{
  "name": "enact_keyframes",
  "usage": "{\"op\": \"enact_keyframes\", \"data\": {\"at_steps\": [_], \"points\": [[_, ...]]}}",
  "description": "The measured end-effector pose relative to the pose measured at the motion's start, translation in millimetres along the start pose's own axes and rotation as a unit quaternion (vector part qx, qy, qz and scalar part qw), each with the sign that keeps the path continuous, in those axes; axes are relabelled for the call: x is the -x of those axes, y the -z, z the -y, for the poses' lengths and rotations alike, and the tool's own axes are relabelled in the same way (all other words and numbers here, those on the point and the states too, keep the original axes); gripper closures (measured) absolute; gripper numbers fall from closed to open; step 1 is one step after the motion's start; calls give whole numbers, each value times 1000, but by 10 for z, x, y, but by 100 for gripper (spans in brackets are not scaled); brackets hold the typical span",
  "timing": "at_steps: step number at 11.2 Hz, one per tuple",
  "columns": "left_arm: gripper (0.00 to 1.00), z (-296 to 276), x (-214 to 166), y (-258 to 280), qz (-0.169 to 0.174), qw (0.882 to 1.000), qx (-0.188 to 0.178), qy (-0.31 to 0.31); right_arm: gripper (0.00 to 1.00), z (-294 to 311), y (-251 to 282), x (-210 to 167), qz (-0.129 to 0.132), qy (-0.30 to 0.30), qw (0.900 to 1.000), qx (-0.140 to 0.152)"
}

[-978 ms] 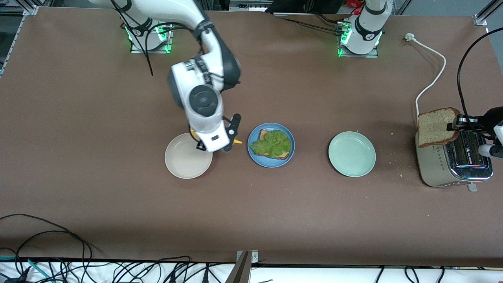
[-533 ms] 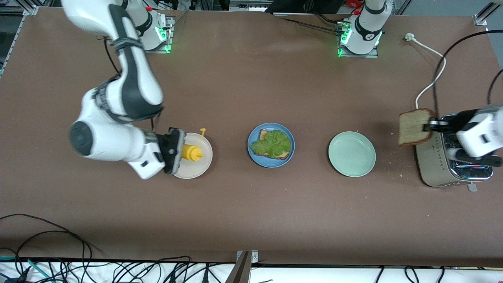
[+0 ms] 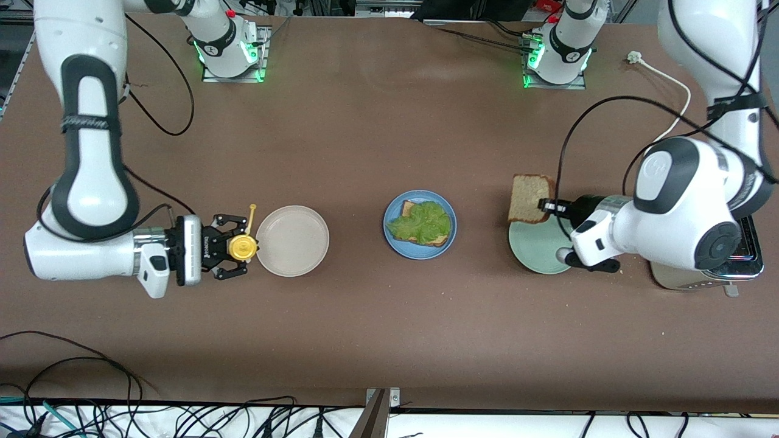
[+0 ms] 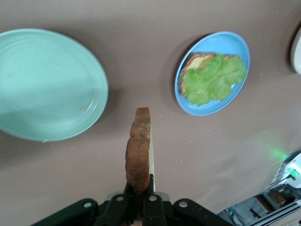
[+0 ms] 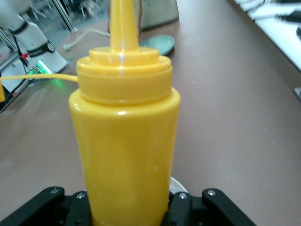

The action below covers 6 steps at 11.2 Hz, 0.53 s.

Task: Make sandwich in blue plate with both arms
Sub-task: 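Lower the toast onto the lettuce with the left gripper and release it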

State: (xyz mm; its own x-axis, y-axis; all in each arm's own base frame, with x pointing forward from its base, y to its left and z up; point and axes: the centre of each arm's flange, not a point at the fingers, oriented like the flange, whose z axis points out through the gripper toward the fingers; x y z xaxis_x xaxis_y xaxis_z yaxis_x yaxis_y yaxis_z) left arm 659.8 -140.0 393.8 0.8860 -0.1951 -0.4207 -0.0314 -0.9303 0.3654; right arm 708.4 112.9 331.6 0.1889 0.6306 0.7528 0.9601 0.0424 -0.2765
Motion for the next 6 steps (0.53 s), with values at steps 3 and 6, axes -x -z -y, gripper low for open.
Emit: {"op": "enact_keyframes", "data": {"at_steps": [3,6], "points": [[92,-394,-347,-429,-18,996,82,-16,85,-55,254,691,-58,36,997,-21],[92,-1103,-661,-914,-67,983,172,-26,85,-59,401,1238,-92,71,993,-29]]}}
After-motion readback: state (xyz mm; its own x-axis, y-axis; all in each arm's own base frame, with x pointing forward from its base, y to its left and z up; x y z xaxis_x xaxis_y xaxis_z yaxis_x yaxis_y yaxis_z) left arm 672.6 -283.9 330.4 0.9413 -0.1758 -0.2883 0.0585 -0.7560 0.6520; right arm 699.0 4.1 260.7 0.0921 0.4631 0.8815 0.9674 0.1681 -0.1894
